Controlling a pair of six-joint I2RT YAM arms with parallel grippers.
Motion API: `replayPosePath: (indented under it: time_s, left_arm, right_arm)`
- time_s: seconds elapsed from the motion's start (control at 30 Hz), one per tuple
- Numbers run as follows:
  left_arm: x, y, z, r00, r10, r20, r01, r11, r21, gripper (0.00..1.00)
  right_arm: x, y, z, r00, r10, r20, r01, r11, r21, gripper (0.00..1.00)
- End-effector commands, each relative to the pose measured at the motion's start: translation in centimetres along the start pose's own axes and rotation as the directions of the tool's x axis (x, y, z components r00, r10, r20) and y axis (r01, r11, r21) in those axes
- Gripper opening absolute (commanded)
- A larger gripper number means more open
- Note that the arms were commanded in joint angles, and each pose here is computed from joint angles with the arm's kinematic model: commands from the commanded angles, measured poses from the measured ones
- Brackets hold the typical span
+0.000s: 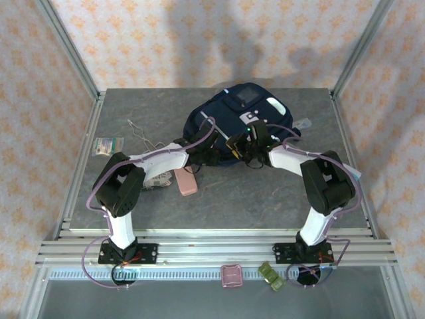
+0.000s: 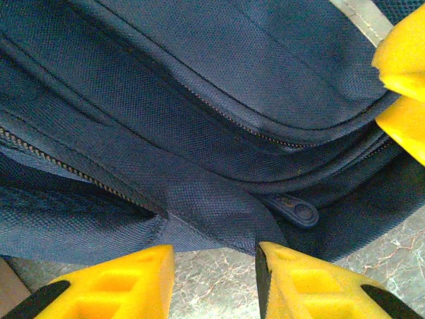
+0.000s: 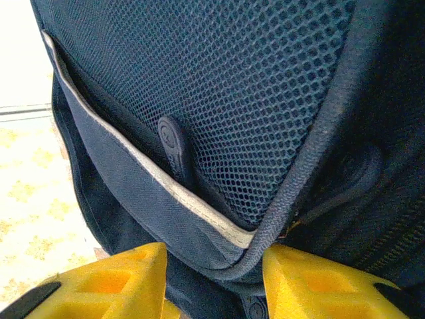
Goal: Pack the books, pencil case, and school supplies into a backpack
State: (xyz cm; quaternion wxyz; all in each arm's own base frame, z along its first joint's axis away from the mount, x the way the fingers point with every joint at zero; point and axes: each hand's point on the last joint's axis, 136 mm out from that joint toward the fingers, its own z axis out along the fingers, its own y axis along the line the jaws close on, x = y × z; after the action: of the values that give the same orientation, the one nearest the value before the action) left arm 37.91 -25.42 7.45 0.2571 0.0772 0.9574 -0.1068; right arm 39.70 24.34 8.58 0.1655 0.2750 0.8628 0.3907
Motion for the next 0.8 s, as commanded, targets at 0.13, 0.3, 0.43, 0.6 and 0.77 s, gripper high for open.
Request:
replayPosePath:
  time_s: [0.13,0.3,0.43,0.6,0.77]
  left_arm:
    - [-0.1,-0.1,0.4,1.0,0.001,0.004,-0.001,1.0,-0.003,0.37]
    - [0.2,-0.4,0.7,1.0,0.002,-0.007,-0.002,1.0,0.006,0.36]
    - [0.5,-0.6,0.9,1.0,0.009,-0.014,-0.009,1.0,0.007,0.36]
    - [1.1,-0.6,1.4,0.999,0.017,-0.029,-0.017,1.0,-0.001,0.36]
    - [1.5,-0.8,1.6,0.999,0.024,-0.038,-0.023,1.0,0.003,0.35]
  right_arm:
    - [0.6,-2.8,0.8,0.995,0.095,0.029,-0.097,0.994,0.048,0.39]
    - [-0.1,-2.1,0.4,0.99,0.118,0.075,-0.117,0.993,-0.016,0.37]
    - [-1.3,0.1,1.1,0.981,0.166,0.098,-0.157,0.983,-0.096,0.37]
    - [-1.8,0.6,1.9,0.962,0.256,0.09,-0.245,0.962,-0.12,0.33]
    - [-1.0,-2.1,3.4,0.928,0.368,0.063,-0.363,0.928,-0.08,0.16]
